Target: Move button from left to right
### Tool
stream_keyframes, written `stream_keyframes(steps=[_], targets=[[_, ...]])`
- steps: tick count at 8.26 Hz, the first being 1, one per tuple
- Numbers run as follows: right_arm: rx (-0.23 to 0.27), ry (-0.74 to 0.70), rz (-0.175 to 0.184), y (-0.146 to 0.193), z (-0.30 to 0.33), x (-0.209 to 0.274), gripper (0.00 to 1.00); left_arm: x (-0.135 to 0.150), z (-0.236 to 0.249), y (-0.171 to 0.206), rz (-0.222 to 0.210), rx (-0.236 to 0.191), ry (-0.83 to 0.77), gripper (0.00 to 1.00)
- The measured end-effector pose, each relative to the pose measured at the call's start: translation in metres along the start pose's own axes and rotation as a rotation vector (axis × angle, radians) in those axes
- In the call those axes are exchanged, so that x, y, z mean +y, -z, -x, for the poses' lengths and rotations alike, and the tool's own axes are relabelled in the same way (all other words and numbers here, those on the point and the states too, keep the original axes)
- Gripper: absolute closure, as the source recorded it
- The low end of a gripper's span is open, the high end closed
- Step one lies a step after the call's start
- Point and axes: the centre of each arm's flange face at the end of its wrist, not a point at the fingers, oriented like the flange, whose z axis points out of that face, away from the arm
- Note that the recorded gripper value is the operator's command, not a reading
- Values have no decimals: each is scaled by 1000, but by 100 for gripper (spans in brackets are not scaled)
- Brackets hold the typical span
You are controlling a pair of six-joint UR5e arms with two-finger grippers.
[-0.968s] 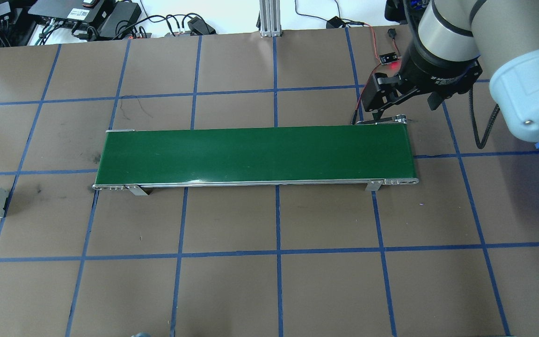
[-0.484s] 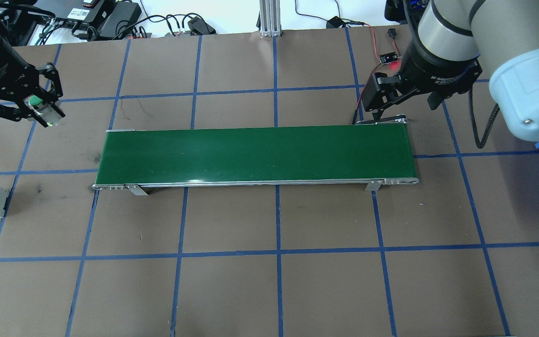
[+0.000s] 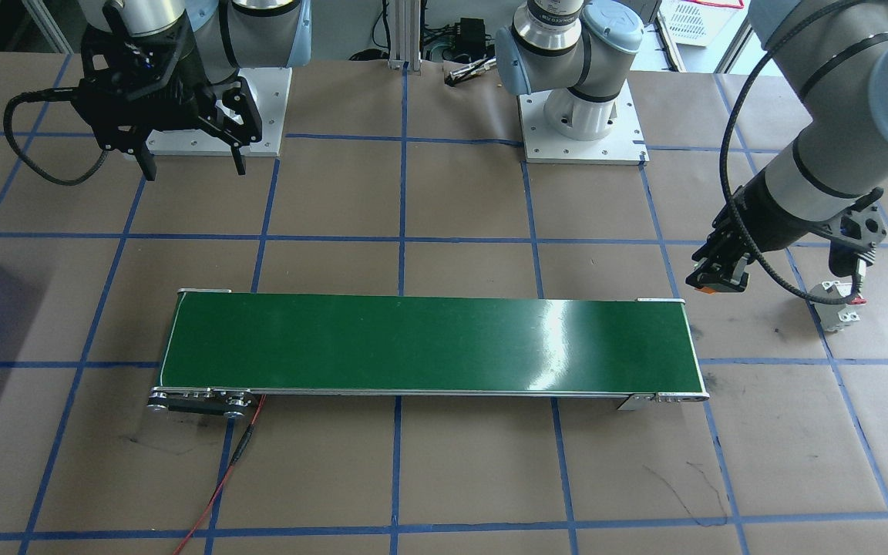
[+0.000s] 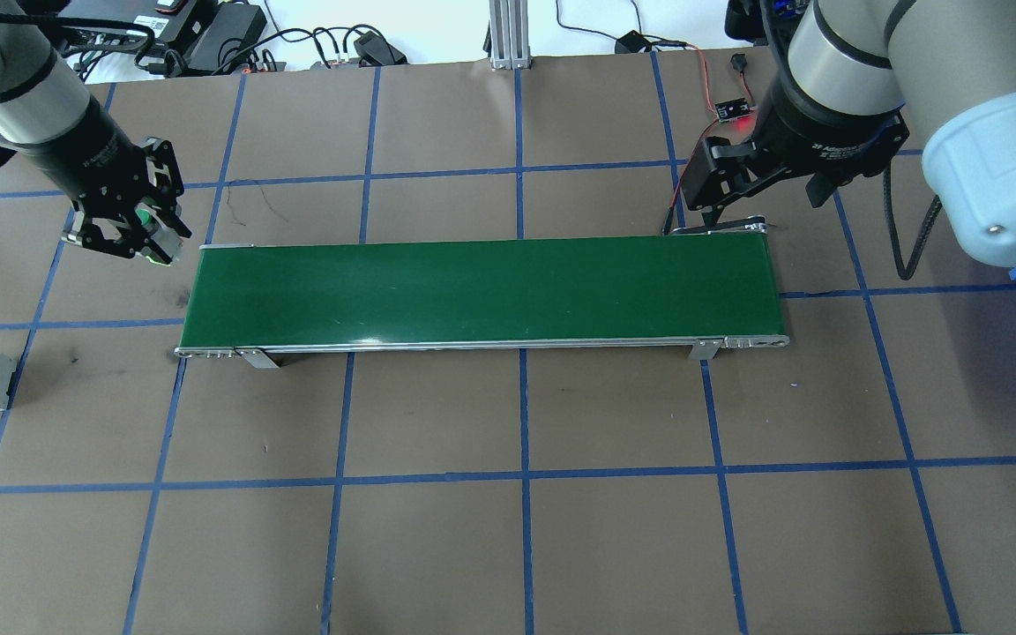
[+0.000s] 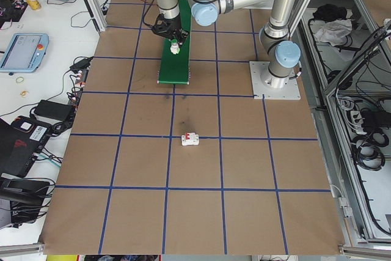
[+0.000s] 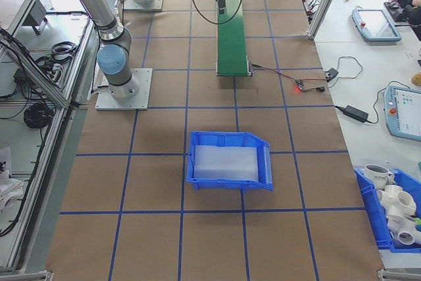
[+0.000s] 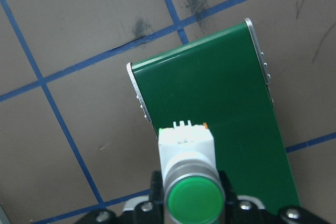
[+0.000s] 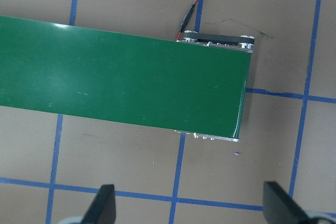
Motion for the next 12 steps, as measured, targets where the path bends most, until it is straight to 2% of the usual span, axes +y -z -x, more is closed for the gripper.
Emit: stream_keyframes(steps=[2, 4, 8, 10, 12], targets=[[1, 0, 0, 0, 0, 0, 0, 20, -2, -45, 1, -1, 148, 95], [1, 0, 0, 0, 0, 0, 0, 34, -4, -82, -2, 4, 188, 95], [1, 0, 0, 0, 0, 0, 0, 35, -21, -112, -16, 36, 174, 95], [0, 0, 0, 0, 0, 0, 0, 36, -27, -119, -9, 48, 167, 92], [0, -1, 0, 0, 0, 0, 0, 34, -31, -126, -5, 45, 167, 92]])
